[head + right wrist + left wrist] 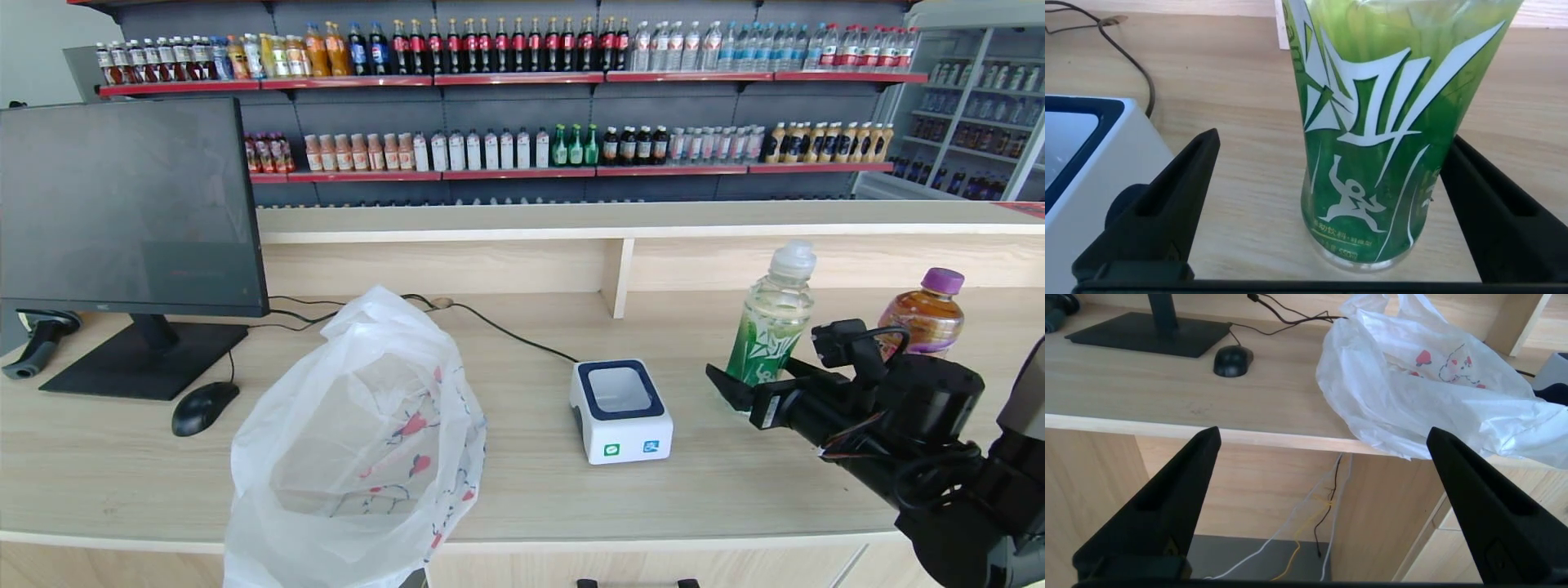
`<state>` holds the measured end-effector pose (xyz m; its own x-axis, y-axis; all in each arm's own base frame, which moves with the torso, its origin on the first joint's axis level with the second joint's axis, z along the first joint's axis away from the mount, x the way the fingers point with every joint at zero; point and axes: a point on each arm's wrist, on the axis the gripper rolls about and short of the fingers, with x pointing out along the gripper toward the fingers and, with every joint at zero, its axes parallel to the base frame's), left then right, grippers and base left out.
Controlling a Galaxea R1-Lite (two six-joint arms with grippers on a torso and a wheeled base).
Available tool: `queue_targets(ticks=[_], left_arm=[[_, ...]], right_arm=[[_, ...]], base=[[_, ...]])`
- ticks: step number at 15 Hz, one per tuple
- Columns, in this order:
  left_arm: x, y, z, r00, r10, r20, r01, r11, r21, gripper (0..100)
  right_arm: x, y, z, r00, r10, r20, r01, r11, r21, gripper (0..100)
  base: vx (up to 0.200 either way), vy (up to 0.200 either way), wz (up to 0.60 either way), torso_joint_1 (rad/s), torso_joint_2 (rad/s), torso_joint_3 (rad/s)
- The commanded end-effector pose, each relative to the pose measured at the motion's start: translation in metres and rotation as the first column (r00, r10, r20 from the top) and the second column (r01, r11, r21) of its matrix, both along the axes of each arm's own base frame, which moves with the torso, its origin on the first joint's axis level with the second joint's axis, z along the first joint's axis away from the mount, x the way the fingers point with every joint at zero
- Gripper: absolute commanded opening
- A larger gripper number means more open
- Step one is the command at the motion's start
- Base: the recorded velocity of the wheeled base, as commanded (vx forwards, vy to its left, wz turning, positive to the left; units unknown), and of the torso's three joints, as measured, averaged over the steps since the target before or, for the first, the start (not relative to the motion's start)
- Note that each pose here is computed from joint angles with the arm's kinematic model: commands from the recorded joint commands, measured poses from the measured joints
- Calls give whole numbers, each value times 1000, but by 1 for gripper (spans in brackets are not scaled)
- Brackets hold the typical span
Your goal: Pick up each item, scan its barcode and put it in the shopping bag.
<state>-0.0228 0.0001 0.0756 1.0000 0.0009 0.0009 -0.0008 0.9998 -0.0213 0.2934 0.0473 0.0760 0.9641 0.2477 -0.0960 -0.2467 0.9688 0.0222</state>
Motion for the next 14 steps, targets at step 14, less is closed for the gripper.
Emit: queue_targets(ticks=[14], left_arm=[[0,0,0,1000,1,1,-1,1000,0,100]], right_arm=[[-36,4,8,999,37,-31,-36,999,3,100]], base=[[0,0,0,0,0,0]])
